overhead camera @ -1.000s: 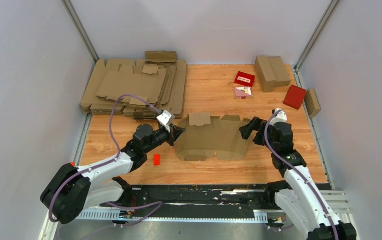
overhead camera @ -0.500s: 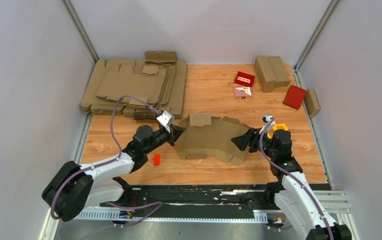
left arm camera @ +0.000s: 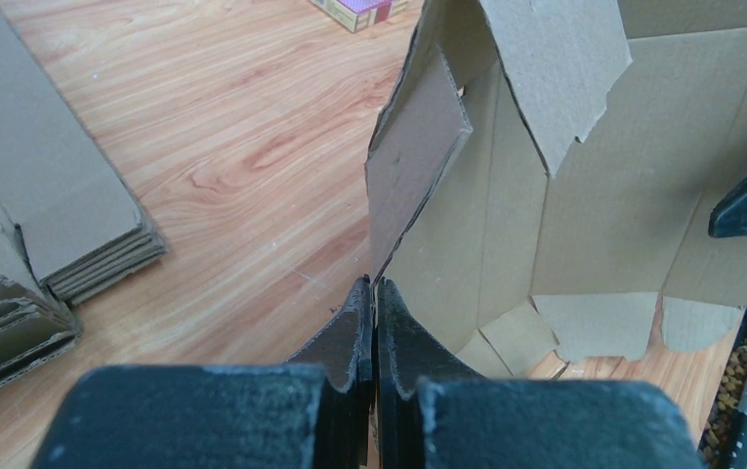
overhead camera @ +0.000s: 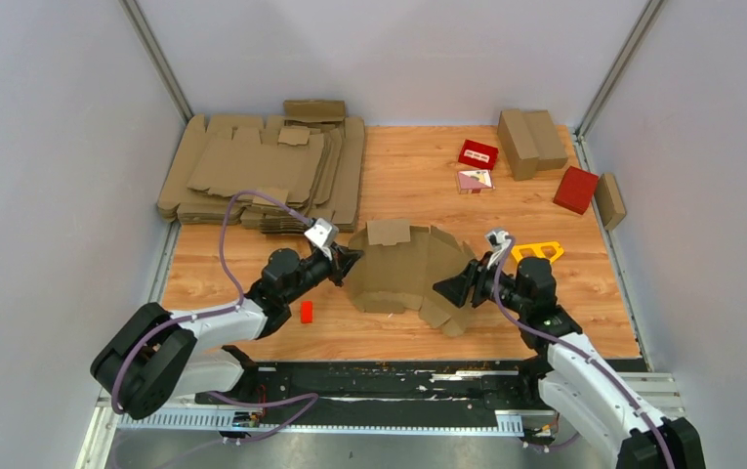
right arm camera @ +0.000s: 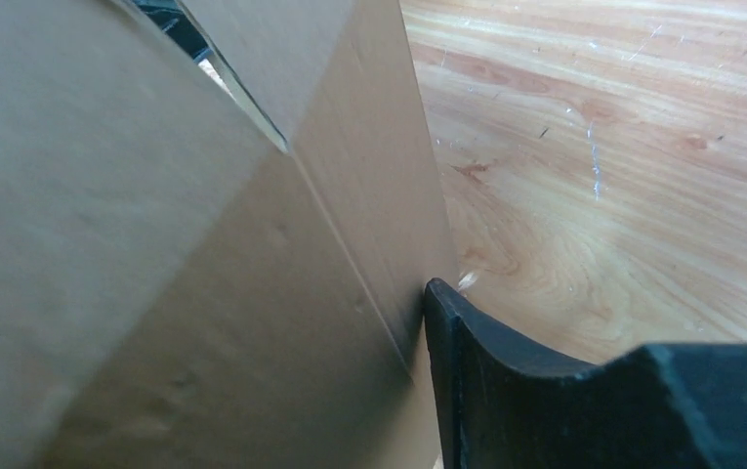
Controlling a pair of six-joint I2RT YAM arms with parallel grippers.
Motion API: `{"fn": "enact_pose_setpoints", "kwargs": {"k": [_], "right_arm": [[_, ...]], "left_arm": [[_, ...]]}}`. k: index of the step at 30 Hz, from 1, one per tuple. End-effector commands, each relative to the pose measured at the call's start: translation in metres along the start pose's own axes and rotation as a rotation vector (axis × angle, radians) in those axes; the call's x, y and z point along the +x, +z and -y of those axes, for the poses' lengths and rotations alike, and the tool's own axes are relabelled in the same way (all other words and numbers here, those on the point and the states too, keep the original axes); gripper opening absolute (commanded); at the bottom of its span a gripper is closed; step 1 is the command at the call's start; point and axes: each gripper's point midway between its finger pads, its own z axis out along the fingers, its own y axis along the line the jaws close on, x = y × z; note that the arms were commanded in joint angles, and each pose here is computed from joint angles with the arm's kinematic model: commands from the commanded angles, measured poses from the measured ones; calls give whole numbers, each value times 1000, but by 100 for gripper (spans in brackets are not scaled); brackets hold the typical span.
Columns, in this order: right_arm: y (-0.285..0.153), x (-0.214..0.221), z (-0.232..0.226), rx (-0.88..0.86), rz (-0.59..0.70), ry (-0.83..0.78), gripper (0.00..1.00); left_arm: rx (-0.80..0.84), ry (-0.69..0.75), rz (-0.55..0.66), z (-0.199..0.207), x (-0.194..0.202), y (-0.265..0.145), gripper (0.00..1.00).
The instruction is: Fold the paper box
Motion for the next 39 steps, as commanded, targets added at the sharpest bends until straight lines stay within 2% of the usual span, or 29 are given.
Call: {"fn": "enact_pose_setpoints", "kwargs": {"k": [1, 7, 9, 14, 24, 33, 39], "right_arm": [[10, 4, -5, -36, 3, -16, 58], [25, 17, -19, -38, -70, -88, 56], [28, 16, -20, -17, -81, -109, 51], [25, 10, -25, -30, -68, -141, 32], [13, 2, -50, -151, -18, -228, 17], [22, 19, -66, -249, -96, -267, 14], [23, 29, -76, -291, -136, -298, 14]], "left_arm": [[-13, -6, 71, 0, -13, 0, 0], [-12, -41, 96, 4, -11, 3, 0], [-11, -41, 99, 5, -12, 4, 0], [-26, -36, 99, 3, -13, 2, 0], [-44, -99, 83, 1, -9, 5, 5], [-117, -101, 90, -12, -8, 2, 2], [-65, -116, 113, -2, -13, 4, 0]]}}
